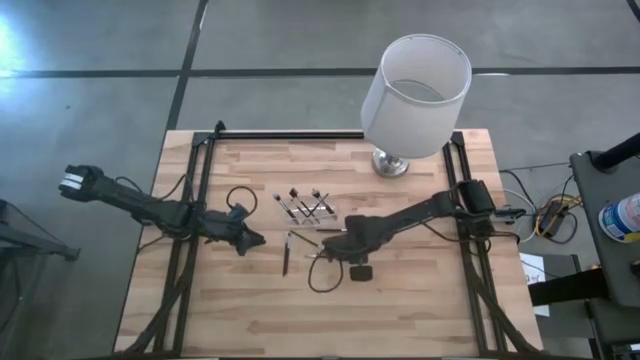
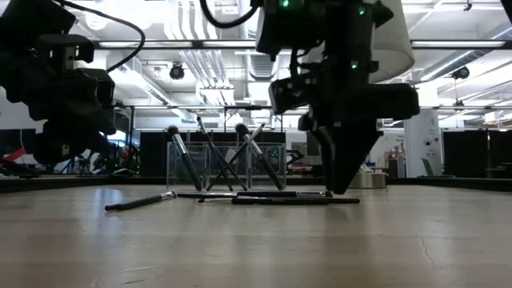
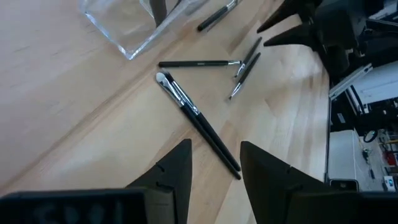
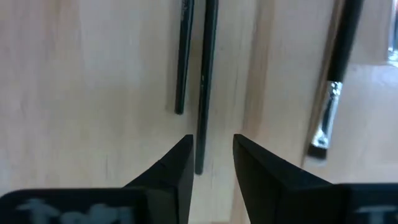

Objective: Put items in baskets/containers
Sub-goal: Put the eyeshadow brush into the transparent organizer

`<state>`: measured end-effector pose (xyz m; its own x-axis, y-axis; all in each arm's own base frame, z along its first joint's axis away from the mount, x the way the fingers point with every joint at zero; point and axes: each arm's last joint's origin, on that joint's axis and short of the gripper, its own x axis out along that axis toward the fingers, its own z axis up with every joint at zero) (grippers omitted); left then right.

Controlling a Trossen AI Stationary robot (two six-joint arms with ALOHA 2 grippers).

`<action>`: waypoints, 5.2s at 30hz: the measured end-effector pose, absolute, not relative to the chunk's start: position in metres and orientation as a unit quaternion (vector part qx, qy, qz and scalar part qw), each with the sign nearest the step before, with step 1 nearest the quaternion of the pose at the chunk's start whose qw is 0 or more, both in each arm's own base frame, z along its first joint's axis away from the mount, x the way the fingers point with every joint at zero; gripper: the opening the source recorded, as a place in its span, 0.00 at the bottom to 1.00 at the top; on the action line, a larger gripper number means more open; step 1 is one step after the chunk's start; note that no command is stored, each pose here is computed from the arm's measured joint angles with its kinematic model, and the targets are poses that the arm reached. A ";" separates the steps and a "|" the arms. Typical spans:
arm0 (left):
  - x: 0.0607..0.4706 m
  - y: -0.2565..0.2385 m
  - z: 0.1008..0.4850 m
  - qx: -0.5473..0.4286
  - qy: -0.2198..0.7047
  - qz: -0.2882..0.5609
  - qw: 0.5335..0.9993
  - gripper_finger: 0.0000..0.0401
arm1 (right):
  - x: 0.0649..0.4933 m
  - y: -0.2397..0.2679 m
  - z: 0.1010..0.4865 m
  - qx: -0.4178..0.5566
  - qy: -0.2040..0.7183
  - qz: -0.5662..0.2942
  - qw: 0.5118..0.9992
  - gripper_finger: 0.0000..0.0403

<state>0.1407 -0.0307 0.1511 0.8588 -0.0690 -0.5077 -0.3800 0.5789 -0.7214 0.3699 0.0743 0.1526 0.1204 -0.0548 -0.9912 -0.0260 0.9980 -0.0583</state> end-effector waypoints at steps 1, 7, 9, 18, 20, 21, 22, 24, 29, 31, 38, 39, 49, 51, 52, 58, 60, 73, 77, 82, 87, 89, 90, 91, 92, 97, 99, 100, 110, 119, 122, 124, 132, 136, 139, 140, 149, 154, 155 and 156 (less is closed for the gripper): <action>0.141 -0.031 0.151 -0.449 0.249 0.092 0.853 0.32 | 0.370 0.073 0.152 -0.029 0.662 -0.008 0.749 0.26; 0.141 -0.030 0.151 -0.446 0.242 0.103 0.856 0.32 | 0.371 0.075 0.150 -0.032 0.657 0.004 0.753 0.25; 0.141 -0.029 0.151 -0.445 0.239 0.107 0.856 0.32 | 0.370 0.075 0.148 -0.023 0.656 0.016 0.754 0.25; 0.141 -0.028 0.151 -0.441 0.230 0.123 0.859 0.32 | 0.365 0.073 0.136 -0.004 0.653 0.011 0.757 0.25; 0.141 -0.028 0.151 -0.441 0.229 0.123 0.859 0.32 | 0.363 0.072 0.134 0.003 0.653 0.007 0.757 0.24; 0.141 -0.028 0.151 -0.441 0.229 0.123 0.859 0.32 | 0.363 0.072 0.133 0.007 0.654 0.002 0.757 0.23; 0.141 -0.028 0.151 -0.441 0.229 0.123 0.859 0.32 | 0.362 0.071 0.132 0.009 0.655 -0.003 0.756 0.21; 0.141 -0.028 0.151 -0.441 0.229 0.124 0.859 0.32 | 0.361 0.071 0.130 0.014 0.656 -0.009 0.755 0.17; 0.141 -0.028 0.151 -0.442 0.228 0.125 0.859 0.32 | 0.358 0.070 0.126 0.015 0.659 -0.014 0.752 0.04; 0.141 -0.028 0.151 -0.442 0.227 0.124 0.859 0.32 | 0.357 0.070 0.125 0.015 0.660 -0.014 0.751 0.03; 0.142 -0.028 0.153 -0.446 0.219 0.121 0.860 0.32 | 0.364 0.069 0.134 0.036 0.658 -0.027 0.752 0.03; 0.142 -0.028 0.153 -0.446 0.219 0.121 0.860 0.32 | 0.366 0.068 0.136 0.045 0.655 -0.031 0.754 0.02; 0.142 -0.028 0.152 -0.439 0.215 0.125 0.863 0.32 | 0.391 0.065 0.169 0.060 0.596 -0.063 0.798 0.02; 0.142 -0.028 0.152 -0.428 0.217 0.123 0.868 0.32 | 0.395 0.066 0.176 0.064 0.584 -0.064 0.806 0.02; 0.142 -0.028 0.152 -0.420 0.218 0.121 0.872 0.32 | 0.397 0.067 0.179 0.068 0.578 -0.066 0.810 0.02; 0.147 -0.029 0.163 -0.328 0.173 0.072 0.926 0.32 | 0.409 0.067 0.198 0.111 0.535 -0.100 0.831 0.02; 0.149 -0.029 0.169 -0.302 0.143 0.062 0.940 0.32 | 0.414 0.068 0.206 0.132 0.513 -0.108 0.841 0.02; 0.154 -0.025 0.199 -0.288 0.027 0.122 0.950 0.32 | 0.436 0.065 0.253 0.180 0.382 -0.195 0.885 0.02; 0.154 -0.025 0.202 -0.294 0.010 0.117 0.949 0.32 | 0.441 0.066 0.256 0.207 0.349 -0.194 0.893 0.02; 0.155 -0.023 0.211 -0.310 -0.036 0.120 0.942 0.32 | 0.443 0.066 0.257 0.226 0.326 -0.196 0.897 0.02; 0.155 -0.019 0.215 -0.329 -0.063 0.130 0.933 0.32 | 0.446 0.066 0.259 0.232 0.307 -0.195 0.902 0.02; 0.156 -0.017 0.214 -0.340 -0.063 0.131 0.929 0.32 | 0.447 0.067 0.261 0.235 0.297 -0.194 0.905 0.02; 0.156 -0.017 0.213 -0.344 -0.060 0.129 0.928 0.32 | 0.447 0.067 0.261 0.236 0.294 -0.193 0.906 0.02; 0.157 -0.017 0.212 -0.346 -0.057 0.127 0.928 0.32 | 0.448 0.067 0.262 0.237 0.290 -0.192 0.907 0.02; 0.158 -0.017 0.211 -0.348 -0.053 0.123 0.928 0.32 | 0.448 0.067 0.263 0.239 0.286 -0.191 0.908 0.02; 0.163 -0.017 0.215 -0.362 -0.070 0.119 0.922 0.30 | 0.451 0.067 0.260 0.239 0.285 -0.191 0.909 0.02; 0.164 -0.017 0.216 -0.363 -0.074 0.119 0.921 0.27 | 0.451 0.067 0.258 0.240 0.287 -0.192 0.907 0.02; 0.164 -0.017 0.215 -0.362 -0.072 0.120 0.921 0.25 | 0.451 0.067 0.257 0.240 0.287 -0.192 0.907 0.02; 0.165 -0.016 0.214 -0.362 -0.067 0.124 0.921 0.03 | 0.454 0.057 0.259 0.241 0.271 -0.210 0.908 0.02; 0.166 -0.011 0.214 -0.308 -0.054 0.155 0.937 0.03 | 0.450 0.047 0.255 0.219 0.300 -0.224 0.901 0.08; 0.168 -0.006 0.216 -0.258 -0.032 0.175 0.949 0.03 | 0.442 0.045 0.255 0.191 0.325 -0.263 0.888 0.14; 0.170 -0.003 0.219 -0.217 -0.014 0.189 0.958 0.03 | 0.435 0.042 0.261 0.170 0.332 -0.293 0.880 0.18; 0.184 0.003 0.218 -0.118 0.062 0.202 0.970 0.03 | 0.427 0.041 0.267 0.165 0.347 -0.313 0.868 0.26; 0.194 0.005 0.206 -0.108 0.098 0.212 0.966 0.03 | 0.428 0.041 0.264 0.181 0.345 -0.322 0.863 0.26; 0.200 0.005 0.197 -0.104 0.120 0.215 0.964 0.04 | 0.428 0.042 0.260 0.181 0.349 -0.324 0.861 0.25; 0.202 0.005 0.195 -0.103 0.123 0.216 0.963 0.04 | 0.427 0.042 0.260 0.181 0.350 -0.324 0.860 0.25; 0.207 0.004 0.193 -0.138 0.108 0.207 0.963 0.08 | 0.427 0.042 0.257 0.180 0.355 -0.324 0.858 0.23; 0.207 0.004 0.192 -0.145 0.114 0.209 0.960 0.20 | 0.427 0.042 0.257 0.180 0.356 -0.323 0.858 0.25; 0.207 0.005 0.192 -0.145 0.113 0.210 0.960 0.22 | 0.426 0.042 0.257 0.179 0.356 -0.323 0.858 0.25; 0.207 0.005 0.192 -0.145 0.113 0.210 0.960 0.25 | 0.426 0.042 0.257 0.179 0.357 -0.322 0.858 0.26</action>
<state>0.2067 0.0045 0.1920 0.8867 0.3702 -0.2770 -0.4354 0.8702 -0.2307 0.4265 0.0417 0.2569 0.5370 -0.4252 -0.7286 0.6809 0.7283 0.0769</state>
